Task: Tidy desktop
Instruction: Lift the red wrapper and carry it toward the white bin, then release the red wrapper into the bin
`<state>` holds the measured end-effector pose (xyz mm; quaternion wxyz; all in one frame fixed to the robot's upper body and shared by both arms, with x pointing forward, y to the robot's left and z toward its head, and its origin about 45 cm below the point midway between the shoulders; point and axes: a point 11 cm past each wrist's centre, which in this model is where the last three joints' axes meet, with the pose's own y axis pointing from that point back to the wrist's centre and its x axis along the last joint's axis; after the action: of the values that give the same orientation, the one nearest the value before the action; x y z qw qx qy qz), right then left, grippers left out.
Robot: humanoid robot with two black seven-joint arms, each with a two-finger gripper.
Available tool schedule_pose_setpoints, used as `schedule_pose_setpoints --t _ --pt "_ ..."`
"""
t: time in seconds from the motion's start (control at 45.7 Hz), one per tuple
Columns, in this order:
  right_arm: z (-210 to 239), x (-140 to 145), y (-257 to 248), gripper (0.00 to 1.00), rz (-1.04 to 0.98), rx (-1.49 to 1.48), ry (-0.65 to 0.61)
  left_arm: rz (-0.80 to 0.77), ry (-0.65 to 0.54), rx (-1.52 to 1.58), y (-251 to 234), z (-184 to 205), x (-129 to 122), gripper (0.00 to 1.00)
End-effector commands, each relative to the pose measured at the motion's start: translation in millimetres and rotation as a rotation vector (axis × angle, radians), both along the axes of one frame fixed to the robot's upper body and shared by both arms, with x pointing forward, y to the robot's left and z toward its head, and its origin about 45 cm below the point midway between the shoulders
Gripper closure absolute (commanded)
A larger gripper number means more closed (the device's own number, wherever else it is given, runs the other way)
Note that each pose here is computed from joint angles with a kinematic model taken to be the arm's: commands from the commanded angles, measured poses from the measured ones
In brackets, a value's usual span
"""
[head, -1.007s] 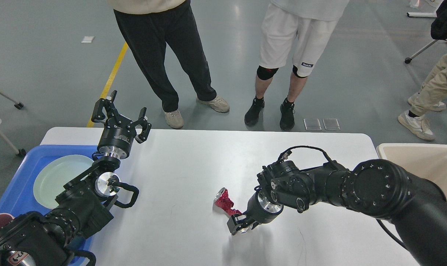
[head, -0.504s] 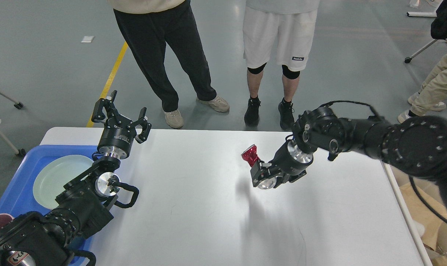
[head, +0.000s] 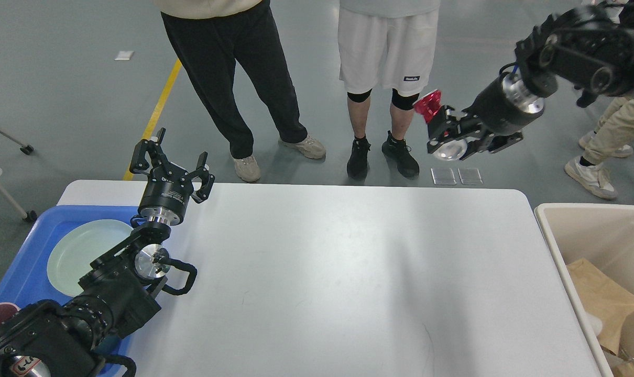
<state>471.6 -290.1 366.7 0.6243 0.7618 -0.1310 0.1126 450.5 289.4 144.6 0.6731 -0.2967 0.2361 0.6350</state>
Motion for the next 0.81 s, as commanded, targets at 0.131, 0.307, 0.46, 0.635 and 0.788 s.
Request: schedule_pose_setpoints --t 0.131,0.307,0.46,0.635,0.788 --pt "34.6 -0.4 -87.3 1.0 -0.181 -0.076 -0.1 0.0 0.0 0.0 0.0 0.0 0.0 0.03" --pt "17.1 -25.3 -164.4 1.0 -0.347 -0.071 -0.088 0.0 0.0 0.0 0.0 0.0 0.0 0.03" --pt "-4.2 -51.0 -224.5 1.0 -0.466 -0.107 -0.132 -0.001 0.001 0.0 -0.1 -0.1 0.0 0.03" --pt "-26.2 -75.6 -285.5 1.0 -0.564 -0.21 -0.277 -0.001 0.001 0.0 -0.1 -0.1 0.0 0.03" --pt "-51.7 -95.6 -324.0 1.0 -0.597 -0.327 -0.42 0.0 0.0 0.0 0.0 0.0 0.0 0.03"
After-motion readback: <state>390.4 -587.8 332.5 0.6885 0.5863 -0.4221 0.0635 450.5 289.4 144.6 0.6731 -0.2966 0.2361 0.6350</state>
